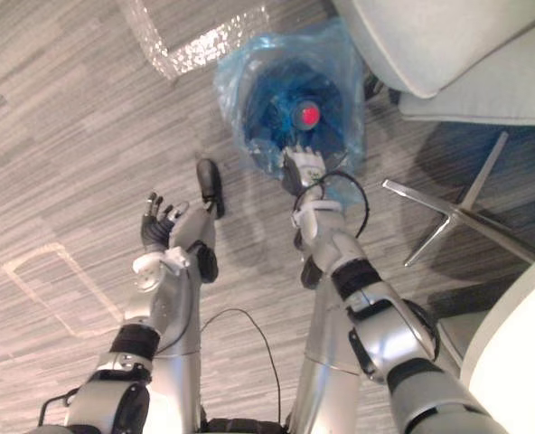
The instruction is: Gather rubbish on tea table into small bin, then transfer packed bag to large trash can.
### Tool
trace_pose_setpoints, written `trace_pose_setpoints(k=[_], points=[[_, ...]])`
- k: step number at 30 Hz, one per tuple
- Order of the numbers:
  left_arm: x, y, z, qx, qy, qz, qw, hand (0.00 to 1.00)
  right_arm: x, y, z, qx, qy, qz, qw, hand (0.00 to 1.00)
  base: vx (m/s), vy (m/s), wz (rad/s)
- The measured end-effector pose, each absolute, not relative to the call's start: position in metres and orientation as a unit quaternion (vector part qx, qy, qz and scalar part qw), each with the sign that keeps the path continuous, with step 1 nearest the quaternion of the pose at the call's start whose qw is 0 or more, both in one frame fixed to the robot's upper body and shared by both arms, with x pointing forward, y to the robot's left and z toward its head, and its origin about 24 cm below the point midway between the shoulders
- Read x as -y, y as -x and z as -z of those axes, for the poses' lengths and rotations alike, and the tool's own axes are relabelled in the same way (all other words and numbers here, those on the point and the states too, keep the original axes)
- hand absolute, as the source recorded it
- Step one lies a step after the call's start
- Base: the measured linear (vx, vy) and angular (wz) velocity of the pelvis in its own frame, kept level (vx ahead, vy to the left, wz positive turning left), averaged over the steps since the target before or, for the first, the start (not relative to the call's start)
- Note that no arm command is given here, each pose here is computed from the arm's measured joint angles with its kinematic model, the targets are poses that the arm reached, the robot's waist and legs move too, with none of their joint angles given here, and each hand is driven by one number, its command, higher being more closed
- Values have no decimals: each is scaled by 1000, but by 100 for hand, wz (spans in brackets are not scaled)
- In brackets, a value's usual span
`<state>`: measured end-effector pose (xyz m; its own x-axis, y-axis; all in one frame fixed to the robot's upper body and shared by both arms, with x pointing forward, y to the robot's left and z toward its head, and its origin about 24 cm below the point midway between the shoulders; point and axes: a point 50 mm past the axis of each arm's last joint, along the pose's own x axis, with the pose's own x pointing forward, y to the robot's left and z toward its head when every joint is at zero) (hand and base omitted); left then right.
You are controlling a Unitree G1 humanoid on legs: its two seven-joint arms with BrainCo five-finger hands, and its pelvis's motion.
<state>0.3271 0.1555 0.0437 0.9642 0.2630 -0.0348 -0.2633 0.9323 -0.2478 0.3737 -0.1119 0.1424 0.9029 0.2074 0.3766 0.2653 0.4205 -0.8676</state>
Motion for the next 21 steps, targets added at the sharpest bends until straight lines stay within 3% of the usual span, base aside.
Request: trace_pose_setpoints(k=[10, 15, 21], points=[[-150, -307, -9, -68, 84, -110, 988, 0, 105, -333, -110, 213, 469, -14, 857, 100, -11, -28, -12], [-162, -266, 43, -166, 55, -125, 977, 0, 105, -293, -90, 198, 413, -37, 888, 100, 92, -17, -15], [-168, -230, 88, -277, 21, -111, 954, 0, 103, -285, -83, 188, 391, -65, 899, 100, 163, -6, -7]])
